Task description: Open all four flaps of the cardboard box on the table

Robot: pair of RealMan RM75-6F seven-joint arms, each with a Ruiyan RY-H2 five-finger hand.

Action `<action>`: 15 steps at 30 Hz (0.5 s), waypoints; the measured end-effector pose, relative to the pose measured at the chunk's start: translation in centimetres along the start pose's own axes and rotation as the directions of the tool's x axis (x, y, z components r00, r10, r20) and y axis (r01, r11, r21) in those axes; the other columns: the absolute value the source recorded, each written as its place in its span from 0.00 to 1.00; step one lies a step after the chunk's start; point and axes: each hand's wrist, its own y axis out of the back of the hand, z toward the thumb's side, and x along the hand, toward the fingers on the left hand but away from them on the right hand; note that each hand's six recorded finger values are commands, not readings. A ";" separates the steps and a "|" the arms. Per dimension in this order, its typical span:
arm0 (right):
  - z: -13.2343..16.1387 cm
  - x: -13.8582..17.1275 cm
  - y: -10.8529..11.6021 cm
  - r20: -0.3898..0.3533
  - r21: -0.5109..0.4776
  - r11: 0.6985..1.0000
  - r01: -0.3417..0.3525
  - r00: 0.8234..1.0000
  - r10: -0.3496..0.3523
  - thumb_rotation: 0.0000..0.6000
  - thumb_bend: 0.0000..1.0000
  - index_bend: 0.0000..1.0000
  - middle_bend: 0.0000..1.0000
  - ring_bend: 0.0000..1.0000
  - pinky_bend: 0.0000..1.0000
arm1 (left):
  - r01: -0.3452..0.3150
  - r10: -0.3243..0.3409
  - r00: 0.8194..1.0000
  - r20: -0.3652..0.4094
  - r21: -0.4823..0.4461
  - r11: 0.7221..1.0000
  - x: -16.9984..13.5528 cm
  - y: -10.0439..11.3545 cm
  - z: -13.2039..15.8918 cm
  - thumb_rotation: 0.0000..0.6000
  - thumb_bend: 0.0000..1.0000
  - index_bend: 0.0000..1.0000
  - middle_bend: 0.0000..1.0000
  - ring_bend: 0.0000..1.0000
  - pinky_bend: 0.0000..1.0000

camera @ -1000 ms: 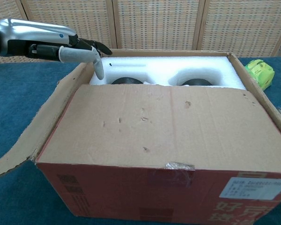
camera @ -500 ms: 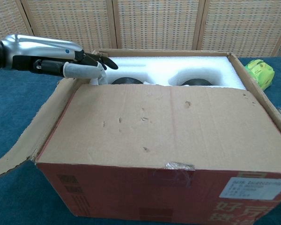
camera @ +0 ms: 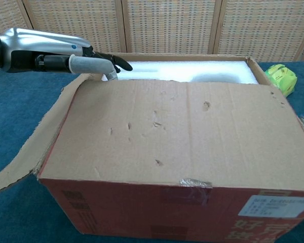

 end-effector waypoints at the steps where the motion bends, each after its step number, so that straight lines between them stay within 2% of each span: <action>1: 0.0 0.0 0.0 0.000 -0.001 1.000 0.000 1.000 0.000 1.00 0.83 0.03 0.08 0.00 0.00 | -0.001 0.001 1.000 0.003 -0.012 1.000 0.0 0.1 0.1 0.10 0.35 0.42 0.02 0.00 0.00; 10: 0.0 -0.1 -0.1 -0.001 0.000 1.000 0.000 1.000 0.000 1.00 0.83 0.03 0.08 0.00 0.00 | -0.006 0.012 0.999 0.034 -0.149 0.989 -0.6 0.9 1.2 0.10 0.35 0.42 0.02 0.00 0.00; 15: 0.2 -0.1 -0.1 -0.003 0.001 1.000 0.000 1.000 0.000 1.00 0.83 0.03 0.08 0.00 0.00 | 0.000 0.014 0.998 0.059 -0.233 0.972 -0.9 1.2 1.8 0.10 0.35 0.42 0.02 0.00 0.00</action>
